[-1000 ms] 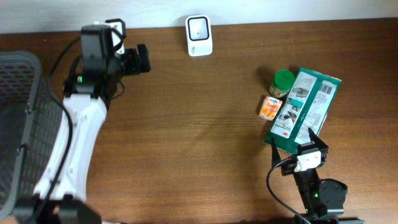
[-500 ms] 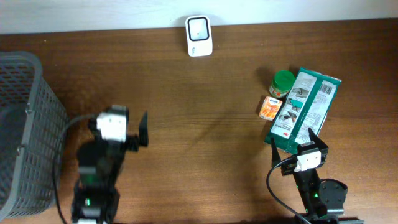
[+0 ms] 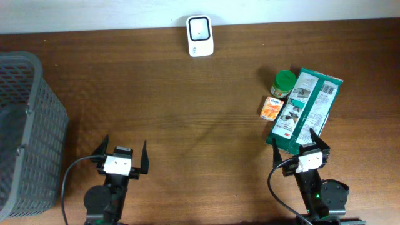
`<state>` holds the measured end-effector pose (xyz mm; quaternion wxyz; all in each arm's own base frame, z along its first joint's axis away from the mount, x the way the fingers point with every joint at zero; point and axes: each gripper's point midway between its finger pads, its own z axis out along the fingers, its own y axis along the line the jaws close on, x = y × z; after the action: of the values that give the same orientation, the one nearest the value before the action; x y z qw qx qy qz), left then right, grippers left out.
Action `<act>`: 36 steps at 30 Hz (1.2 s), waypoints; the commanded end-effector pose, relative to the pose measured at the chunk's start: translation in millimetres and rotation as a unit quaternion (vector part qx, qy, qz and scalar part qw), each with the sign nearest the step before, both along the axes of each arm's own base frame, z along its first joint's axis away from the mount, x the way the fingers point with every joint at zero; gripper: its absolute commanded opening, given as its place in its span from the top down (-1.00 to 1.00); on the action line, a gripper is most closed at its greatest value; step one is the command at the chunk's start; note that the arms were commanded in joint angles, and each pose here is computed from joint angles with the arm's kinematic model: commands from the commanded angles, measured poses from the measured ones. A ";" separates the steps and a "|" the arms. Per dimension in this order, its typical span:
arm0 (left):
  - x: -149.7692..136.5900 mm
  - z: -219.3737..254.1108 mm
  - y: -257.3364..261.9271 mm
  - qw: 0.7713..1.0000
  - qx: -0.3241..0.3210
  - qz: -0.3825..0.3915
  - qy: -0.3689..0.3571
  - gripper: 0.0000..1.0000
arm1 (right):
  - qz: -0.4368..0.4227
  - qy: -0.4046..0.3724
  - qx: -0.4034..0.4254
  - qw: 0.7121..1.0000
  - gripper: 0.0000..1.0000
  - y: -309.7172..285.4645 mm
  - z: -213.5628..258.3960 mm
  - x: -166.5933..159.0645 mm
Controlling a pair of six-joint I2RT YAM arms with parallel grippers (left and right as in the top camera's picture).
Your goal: Scan the item barcode
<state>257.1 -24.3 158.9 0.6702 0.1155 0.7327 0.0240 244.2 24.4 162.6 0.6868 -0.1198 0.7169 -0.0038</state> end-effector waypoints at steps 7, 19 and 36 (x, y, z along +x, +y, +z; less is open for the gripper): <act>-9.5 -15.8 5.4 0.999 0.048 0.007 0.013 -0.98 | -0.001 0.002 0.003 1.000 -0.97 0.4 -2.6 -0.1; -11.8 -1.2 5.7 0.999 0.046 0.009 -0.019 -0.98 | -0.001 0.002 0.003 1.000 -0.97 0.4 -2.6 -0.1; -11.8 -1.2 5.7 0.999 0.046 0.009 -0.019 -0.99 | -0.001 0.002 0.003 1.000 -0.96 0.4 -2.6 -0.1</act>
<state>245.3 -22.4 158.5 0.6783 0.1401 0.7193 0.0544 244.2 24.4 162.6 0.6868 -0.1198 0.7169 -0.0038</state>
